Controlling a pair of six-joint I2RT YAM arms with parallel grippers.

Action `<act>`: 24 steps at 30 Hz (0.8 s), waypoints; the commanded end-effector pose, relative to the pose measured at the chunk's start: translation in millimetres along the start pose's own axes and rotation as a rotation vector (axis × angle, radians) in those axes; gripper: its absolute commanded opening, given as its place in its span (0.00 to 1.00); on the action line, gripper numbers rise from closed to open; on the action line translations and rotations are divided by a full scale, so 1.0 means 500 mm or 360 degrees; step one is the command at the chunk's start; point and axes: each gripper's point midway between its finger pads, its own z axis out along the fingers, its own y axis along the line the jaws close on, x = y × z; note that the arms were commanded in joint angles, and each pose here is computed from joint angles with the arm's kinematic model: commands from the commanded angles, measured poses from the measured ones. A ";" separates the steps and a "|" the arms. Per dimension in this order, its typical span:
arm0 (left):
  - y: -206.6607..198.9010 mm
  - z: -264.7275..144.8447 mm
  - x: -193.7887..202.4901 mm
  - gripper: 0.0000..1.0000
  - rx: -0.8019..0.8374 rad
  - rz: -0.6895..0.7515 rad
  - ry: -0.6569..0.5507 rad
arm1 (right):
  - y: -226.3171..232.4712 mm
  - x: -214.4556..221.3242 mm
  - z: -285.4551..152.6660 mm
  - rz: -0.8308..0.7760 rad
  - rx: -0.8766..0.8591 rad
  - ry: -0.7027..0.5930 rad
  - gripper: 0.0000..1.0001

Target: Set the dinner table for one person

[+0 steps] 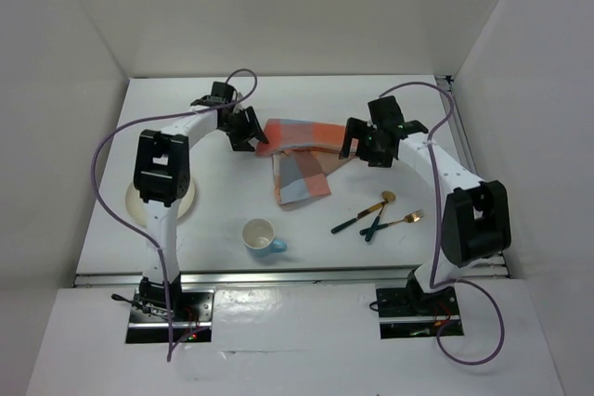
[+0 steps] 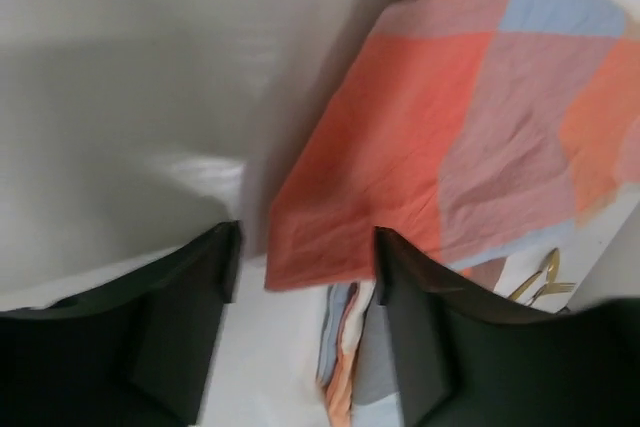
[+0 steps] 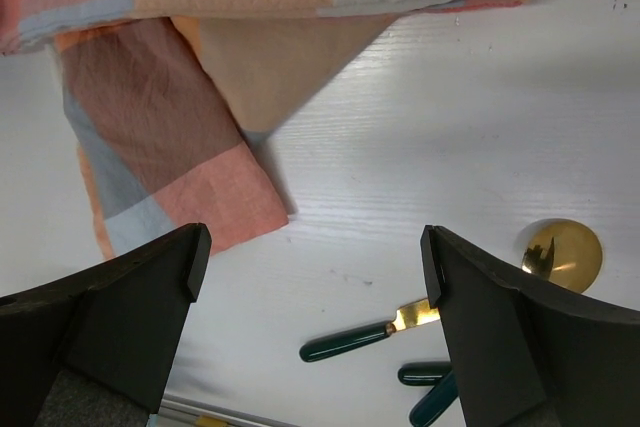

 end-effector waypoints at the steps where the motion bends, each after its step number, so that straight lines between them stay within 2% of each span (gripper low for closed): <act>1: -0.024 0.026 -0.006 0.67 0.0043 0.0017 0.0016 | 0.031 -0.035 -0.041 -0.0072 -0.0057 -0.0134 1.00; 2: -0.023 0.029 -0.007 0.48 0.0036 0.0012 0.0025 | 0.039 -0.029 -0.040 -0.0087 -0.0067 -0.0128 1.00; 6: -0.037 0.009 -0.022 0.00 0.0017 0.0016 0.0001 | 0.081 0.025 -0.046 -0.0140 -0.0115 -0.0052 1.00; 12: -0.103 -0.100 -0.040 0.00 0.0078 0.0128 -0.0117 | 0.161 0.121 -0.044 -0.0087 -0.0305 0.0104 0.98; 15: -0.142 -0.161 -0.049 0.00 0.0131 0.0171 -0.0196 | 0.171 0.154 -0.028 -0.0032 -0.0356 0.0152 0.91; 16: -0.160 -0.184 -0.058 0.00 0.0154 0.0189 -0.0230 | 0.160 0.162 -0.017 -0.0030 -0.0318 0.0165 0.82; 17: -0.176 -0.200 -0.063 0.00 0.0187 0.0227 -0.0252 | 0.158 0.158 -0.009 -0.0029 -0.0302 0.0150 0.81; 19: -0.191 -0.224 -0.061 0.00 0.0199 0.0244 -0.0247 | 0.142 0.158 0.017 -0.0076 -0.0238 0.0141 0.81; 21: -0.230 -0.257 -0.069 0.00 0.0284 0.0280 -0.0262 | 0.132 0.157 0.046 -0.0145 -0.0183 0.0156 0.87; 24: -0.249 -0.275 -0.072 0.00 0.0326 0.0314 -0.0272 | 0.128 0.151 0.088 -0.0219 -0.0136 0.0174 0.91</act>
